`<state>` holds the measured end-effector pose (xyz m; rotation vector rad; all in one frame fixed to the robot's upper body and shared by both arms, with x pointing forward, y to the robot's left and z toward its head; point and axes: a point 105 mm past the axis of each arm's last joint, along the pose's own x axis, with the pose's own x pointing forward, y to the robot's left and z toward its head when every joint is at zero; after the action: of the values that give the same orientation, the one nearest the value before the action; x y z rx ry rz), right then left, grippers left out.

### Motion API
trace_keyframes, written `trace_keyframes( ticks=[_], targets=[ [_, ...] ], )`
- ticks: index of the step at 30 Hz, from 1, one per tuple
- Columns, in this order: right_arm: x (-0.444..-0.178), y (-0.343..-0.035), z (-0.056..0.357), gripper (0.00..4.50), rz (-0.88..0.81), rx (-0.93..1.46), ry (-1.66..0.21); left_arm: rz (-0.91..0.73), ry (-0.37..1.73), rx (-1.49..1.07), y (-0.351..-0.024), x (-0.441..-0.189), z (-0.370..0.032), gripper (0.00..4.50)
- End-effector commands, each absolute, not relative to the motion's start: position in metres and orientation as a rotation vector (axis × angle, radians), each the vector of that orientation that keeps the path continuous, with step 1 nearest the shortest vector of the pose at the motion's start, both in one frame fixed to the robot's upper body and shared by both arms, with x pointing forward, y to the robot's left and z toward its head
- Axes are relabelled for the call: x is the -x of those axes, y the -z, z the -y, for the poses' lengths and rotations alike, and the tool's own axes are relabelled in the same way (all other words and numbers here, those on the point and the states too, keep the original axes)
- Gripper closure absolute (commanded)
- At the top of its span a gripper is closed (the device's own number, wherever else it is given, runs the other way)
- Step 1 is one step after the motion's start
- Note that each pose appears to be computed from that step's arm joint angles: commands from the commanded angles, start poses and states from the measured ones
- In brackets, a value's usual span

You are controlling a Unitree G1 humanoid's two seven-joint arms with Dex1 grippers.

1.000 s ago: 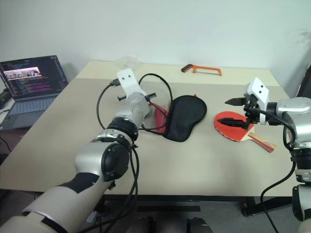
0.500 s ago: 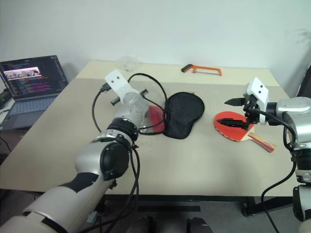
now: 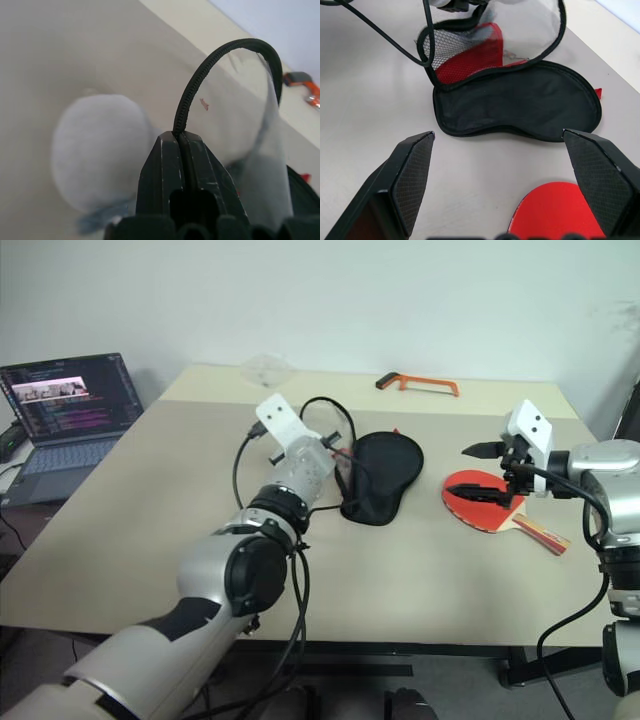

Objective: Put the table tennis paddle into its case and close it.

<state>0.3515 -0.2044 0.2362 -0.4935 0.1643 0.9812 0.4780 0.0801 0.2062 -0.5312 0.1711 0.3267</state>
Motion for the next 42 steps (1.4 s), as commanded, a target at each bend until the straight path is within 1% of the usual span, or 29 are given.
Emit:
trace_keyframes(
  ticks=[1,6,12,17,19,22,24,26,28,29,30,35,36,40,42],
  targets=[
    [-0.347,-0.254,0.201,0.0,-0.107,0.521,-0.988,-0.116,-0.283,0.532,-0.231,-0.479,-0.069,4.47],
    [-0.346,-0.254,0.203,0.0,-0.111,0.521,-0.982,-0.074,-0.323,0.45,-0.234,-0.482,-0.092,4.47],
    [-0.347,-0.252,0.204,0.0,-0.118,0.519,-0.979,-0.092,-0.366,0.318,-0.227,-0.485,-0.129,4.47],
    [-0.348,-0.251,0.203,0.0,-0.122,0.517,-0.982,-0.191,-0.261,0.212,-0.207,-0.488,-0.128,4.47],
    [-0.349,-0.25,0.202,0.0,-0.122,0.516,-0.984,-0.185,-0.24,0.158,-0.206,-0.488,-0.129,4.47],
    [-0.349,-0.249,0.202,0.0,-0.123,0.514,-0.986,-0.196,-0.226,0.152,-0.202,-0.488,-0.13,4.47],
    [-0.35,-0.249,0.2,0.0,-0.122,0.511,-0.99,-0.191,-0.235,0.162,-0.203,-0.488,-0.132,4.04],
    [-0.35,-0.248,0.199,0.0,-0.121,0.509,-0.992,-0.185,-0.217,0.172,-0.205,-0.489,-0.131,3.49],
    [-0.35,-0.248,0.198,0.0,-0.12,0.505,-0.994,-0.174,-0.214,0.165,-0.208,-0.489,-0.133,2.74],
    [-0.35,-0.247,0.198,0.0,-0.12,0.503,-0.995,-0.168,-0.219,0.157,-0.21,-0.489,-0.135,2.44],
    [-0.35,-0.247,0.197,0.0,-0.12,0.5,-0.997,-0.163,-0.229,0.151,-0.212,-0.489,-0.139,2.0],
    [-0.351,-0.245,0.193,0.0,-0.118,0.492,-1.005,-0.131,-0.225,0.103,-0.223,-0.49,-0.149,0.19],
    [-0.351,-0.245,0.193,0.0,-0.117,0.491,-1.007,-0.121,-0.204,0.083,-0.227,-0.491,-0.148,0.06],
    [-0.351,-0.247,0.188,0.0,-0.109,0.458,-1.006,-0.08,-0.136,0.003,-0.241,-0.492,-0.152,0.06],
    [-0.354,-0.246,0.183,0.0,-0.112,0.416,-0.977,-0.052,-0.063,-0.056,-0.249,-0.49,-0.156,0.06]
  ],
)
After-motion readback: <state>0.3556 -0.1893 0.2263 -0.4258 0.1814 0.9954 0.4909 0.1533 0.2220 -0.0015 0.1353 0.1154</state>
